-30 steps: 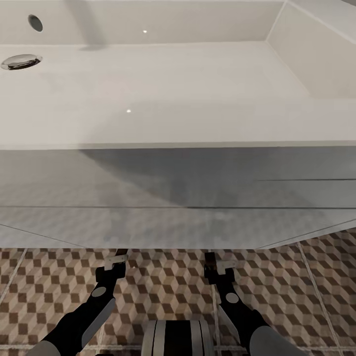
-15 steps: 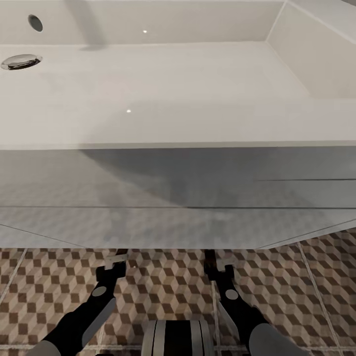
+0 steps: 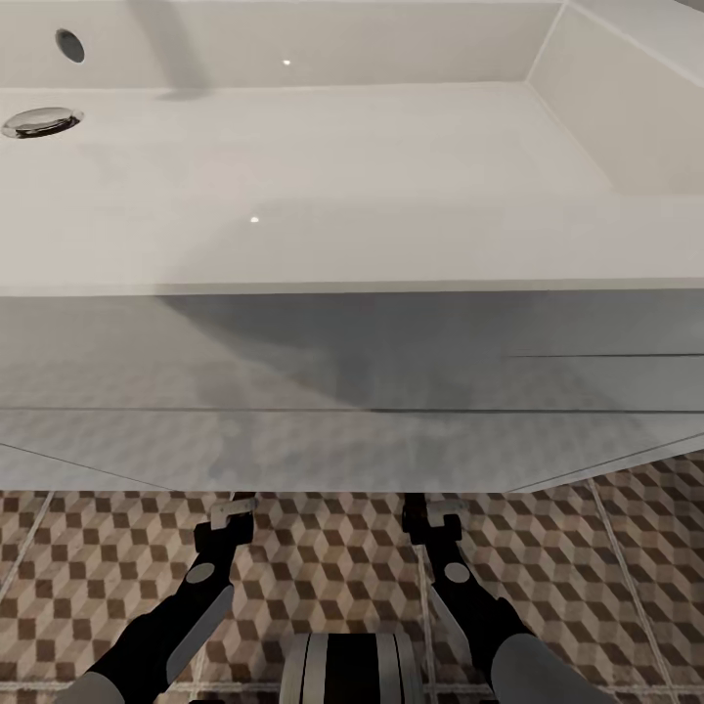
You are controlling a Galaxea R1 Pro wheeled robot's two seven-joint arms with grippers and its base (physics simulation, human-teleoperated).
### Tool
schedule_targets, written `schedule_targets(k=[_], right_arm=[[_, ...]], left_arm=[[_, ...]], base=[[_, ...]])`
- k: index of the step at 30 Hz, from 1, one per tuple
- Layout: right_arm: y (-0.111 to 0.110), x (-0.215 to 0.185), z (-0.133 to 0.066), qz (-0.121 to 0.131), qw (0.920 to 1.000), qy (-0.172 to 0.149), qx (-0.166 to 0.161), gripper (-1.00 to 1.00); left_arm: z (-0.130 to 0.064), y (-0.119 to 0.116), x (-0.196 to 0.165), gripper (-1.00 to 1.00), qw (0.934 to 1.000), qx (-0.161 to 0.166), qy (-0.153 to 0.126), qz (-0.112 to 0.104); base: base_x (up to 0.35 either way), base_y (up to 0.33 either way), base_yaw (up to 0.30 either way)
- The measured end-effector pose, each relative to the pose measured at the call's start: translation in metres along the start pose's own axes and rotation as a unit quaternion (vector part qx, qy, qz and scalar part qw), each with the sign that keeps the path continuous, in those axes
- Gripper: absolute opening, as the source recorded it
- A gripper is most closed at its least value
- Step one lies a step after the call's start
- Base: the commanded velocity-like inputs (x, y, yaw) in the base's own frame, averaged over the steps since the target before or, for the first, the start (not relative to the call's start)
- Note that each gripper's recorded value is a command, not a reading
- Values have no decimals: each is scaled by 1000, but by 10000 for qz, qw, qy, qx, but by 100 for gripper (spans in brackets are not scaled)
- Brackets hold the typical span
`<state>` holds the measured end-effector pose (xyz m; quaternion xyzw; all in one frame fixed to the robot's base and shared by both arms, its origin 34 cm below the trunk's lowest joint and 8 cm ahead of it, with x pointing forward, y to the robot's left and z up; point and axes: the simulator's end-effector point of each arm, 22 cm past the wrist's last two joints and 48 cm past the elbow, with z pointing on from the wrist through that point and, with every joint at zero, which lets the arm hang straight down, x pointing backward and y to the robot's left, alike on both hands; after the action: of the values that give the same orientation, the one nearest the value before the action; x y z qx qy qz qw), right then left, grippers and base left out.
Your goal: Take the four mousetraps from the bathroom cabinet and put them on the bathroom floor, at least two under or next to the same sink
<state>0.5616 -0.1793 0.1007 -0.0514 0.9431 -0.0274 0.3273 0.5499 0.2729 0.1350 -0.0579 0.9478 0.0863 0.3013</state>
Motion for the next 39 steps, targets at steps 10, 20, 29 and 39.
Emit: schedule_targets(k=[10,20,29,39], right_arm=[[0,1,0,3,10000,16,0,-100],[-1,1,0,2,10000,13,6,-100],[-1,-12,2,34,9999,-123,13,-100],[-1,-18,2,63,9998,-179,15,-100]], left_arm=[[2,7,-4,-100,9999,-79,-25,-93],[2,10,-16,-100,9996,-107,-115,-219],[2,8,-26,-100,9994,-45,-212,-256],[2,8,-28,-100,9993,-54,-232,-292]], base=[[0,0,0],[0,0,0],[0,0,0],[0,0,0]])
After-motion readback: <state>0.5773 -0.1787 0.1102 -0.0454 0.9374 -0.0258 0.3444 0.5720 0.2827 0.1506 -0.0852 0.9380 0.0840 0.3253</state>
